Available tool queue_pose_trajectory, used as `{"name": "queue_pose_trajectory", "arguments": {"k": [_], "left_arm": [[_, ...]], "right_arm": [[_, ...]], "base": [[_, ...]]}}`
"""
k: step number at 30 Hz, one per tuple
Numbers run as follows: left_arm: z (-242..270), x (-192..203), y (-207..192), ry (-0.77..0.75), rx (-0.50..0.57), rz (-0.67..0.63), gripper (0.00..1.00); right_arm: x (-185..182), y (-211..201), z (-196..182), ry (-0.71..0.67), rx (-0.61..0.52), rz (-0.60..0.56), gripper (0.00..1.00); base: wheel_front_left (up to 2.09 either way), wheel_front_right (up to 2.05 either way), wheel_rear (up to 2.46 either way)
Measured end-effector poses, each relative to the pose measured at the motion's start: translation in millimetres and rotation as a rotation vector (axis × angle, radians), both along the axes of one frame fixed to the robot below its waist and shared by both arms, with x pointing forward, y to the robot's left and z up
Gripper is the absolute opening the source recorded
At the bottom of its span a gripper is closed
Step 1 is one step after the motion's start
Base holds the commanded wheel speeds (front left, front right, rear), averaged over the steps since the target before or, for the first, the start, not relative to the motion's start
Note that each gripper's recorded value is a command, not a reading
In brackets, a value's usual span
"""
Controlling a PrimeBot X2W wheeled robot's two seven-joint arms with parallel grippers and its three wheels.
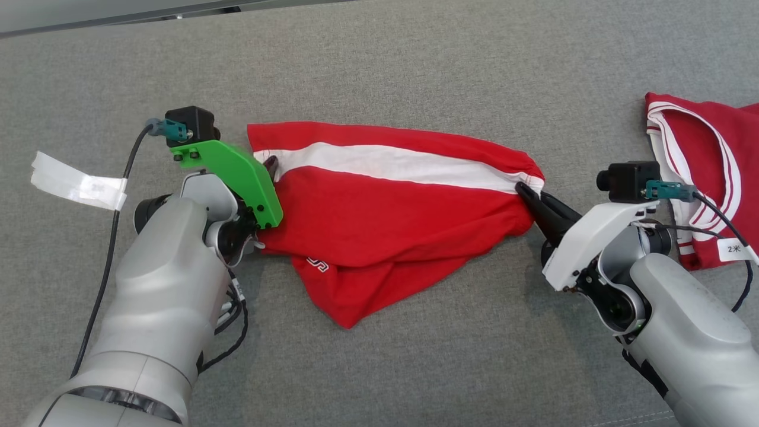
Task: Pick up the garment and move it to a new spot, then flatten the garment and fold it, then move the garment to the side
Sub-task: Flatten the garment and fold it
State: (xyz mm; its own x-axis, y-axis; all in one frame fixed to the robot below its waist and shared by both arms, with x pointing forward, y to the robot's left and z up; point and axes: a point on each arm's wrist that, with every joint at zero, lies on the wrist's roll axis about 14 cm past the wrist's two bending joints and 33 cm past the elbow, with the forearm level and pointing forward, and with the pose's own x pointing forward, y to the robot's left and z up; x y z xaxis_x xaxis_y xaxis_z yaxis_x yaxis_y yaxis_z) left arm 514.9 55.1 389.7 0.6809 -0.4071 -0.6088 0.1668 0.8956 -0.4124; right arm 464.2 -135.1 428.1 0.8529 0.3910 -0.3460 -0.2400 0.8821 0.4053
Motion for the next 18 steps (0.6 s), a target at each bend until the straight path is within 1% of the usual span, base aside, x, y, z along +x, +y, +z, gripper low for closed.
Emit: {"name": "queue_pose_trajectory", "arguments": {"k": [2, 6, 9, 12, 15, 18], "left_arm": [[-2, -2, 1, 0.012, 0.010, -0.008, 0.20], [-1, -3, 2, 0.022, 0.031, -0.027, 0.00], [3, -2, 1, 0.002, 0.040, -0.039, 0.00], [17, 5, -1, -0.060, 0.027, -0.037, 0.00], [38, 12, -9, -0.137, -0.016, -0.037, 0.00], [55, 12, -14, -0.199, -0.082, -0.017, 0.00]], "right_arm": [[0, -1, -1, 0.001, 0.002, -0.004, 0.00], [0, 0, -2, 0.000, 0.004, -0.005, 0.00], [0, 0, -1, -0.004, 0.005, -0.005, 0.00], [1, 0, 2, -0.016, 0.012, -0.009, 0.00], [4, -1, 8, -0.041, 0.019, -0.019, 0.00], [7, -5, 17, -0.073, 0.022, -0.030, 0.00]], "base": [[0.00, 0.00, 0.00], [0.00, 0.00, 0.00], [0.00, 0.00, 0.00], [0.00, 0.00, 0.00], [0.00, 0.00, 0.00], [0.00, 0.00, 0.00]]}}
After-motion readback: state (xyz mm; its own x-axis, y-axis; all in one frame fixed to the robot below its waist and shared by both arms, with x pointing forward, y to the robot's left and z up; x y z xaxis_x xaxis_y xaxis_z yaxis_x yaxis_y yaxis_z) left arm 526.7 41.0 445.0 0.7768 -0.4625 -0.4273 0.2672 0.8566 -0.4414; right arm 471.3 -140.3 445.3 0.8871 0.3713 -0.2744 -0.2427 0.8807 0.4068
